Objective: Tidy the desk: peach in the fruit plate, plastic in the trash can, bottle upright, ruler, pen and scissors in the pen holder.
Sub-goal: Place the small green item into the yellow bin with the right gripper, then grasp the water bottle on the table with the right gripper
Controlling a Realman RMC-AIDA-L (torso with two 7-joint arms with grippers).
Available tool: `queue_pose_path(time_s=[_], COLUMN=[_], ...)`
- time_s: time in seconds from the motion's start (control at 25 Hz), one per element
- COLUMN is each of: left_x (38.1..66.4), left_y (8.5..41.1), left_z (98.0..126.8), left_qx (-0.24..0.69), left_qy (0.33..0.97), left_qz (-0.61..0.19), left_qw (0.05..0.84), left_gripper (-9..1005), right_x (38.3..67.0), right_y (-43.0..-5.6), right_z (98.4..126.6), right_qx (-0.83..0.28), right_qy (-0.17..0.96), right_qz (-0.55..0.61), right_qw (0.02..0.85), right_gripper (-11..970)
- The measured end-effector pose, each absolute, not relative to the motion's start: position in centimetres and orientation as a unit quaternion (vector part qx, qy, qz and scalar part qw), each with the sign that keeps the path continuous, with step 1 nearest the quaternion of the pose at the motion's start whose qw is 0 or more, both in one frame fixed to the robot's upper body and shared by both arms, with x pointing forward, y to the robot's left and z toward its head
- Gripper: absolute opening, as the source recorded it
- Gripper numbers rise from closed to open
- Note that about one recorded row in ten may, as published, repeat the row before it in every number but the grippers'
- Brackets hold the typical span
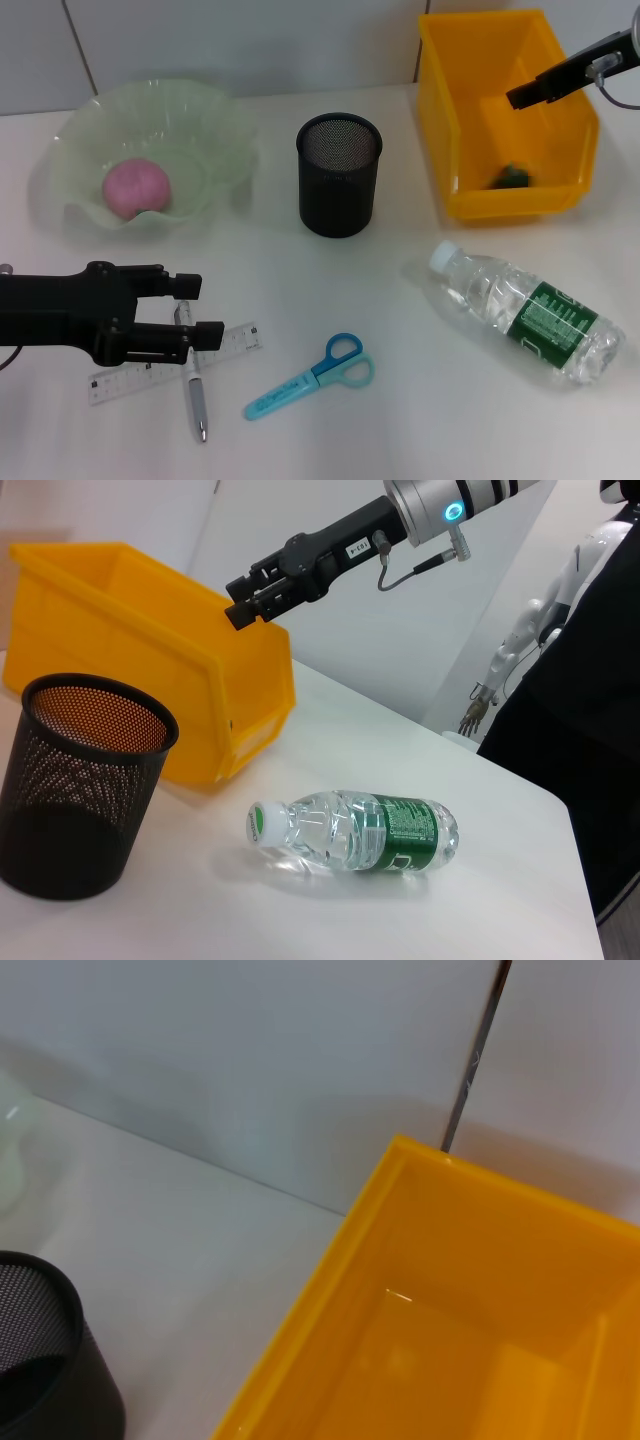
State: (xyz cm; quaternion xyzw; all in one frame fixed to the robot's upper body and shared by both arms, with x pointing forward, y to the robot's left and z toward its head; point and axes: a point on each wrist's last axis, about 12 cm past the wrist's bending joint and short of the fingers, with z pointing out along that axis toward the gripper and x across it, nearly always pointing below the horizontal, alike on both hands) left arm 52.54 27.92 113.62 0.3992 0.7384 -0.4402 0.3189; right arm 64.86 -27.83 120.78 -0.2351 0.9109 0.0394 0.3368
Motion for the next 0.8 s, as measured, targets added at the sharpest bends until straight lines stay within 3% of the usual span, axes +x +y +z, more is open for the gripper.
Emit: queue_pose_path(time_s=[0.24, 0.56, 0.8], left_x=[52.5, 52.3, 52.2], left_y=[27.9, 28.0, 28.0], left_z=[113.6, 113.6, 113.7], left_qx=[0.400, 0.402, 0.405], left_qy=[0.738, 0.736, 0.734], left_qz=[-0.440, -0.444, -0.447], left_qw=[0.319, 0.315, 0.312], left_gripper=[800, 800, 800], right_x=[64.7, 61.8, 59.7], right_y=[-27.4, -26.6, -26.5], right_z=[121.6, 125.2, 126.4], right_qx=[-0.234, -0.258, -0.290], right_qy=[0.902, 0.854, 0.816], right_qz=[0.060, 0.192, 0.270], right_qw=[0.358, 0.408, 0.421], right_gripper=[665, 660, 669])
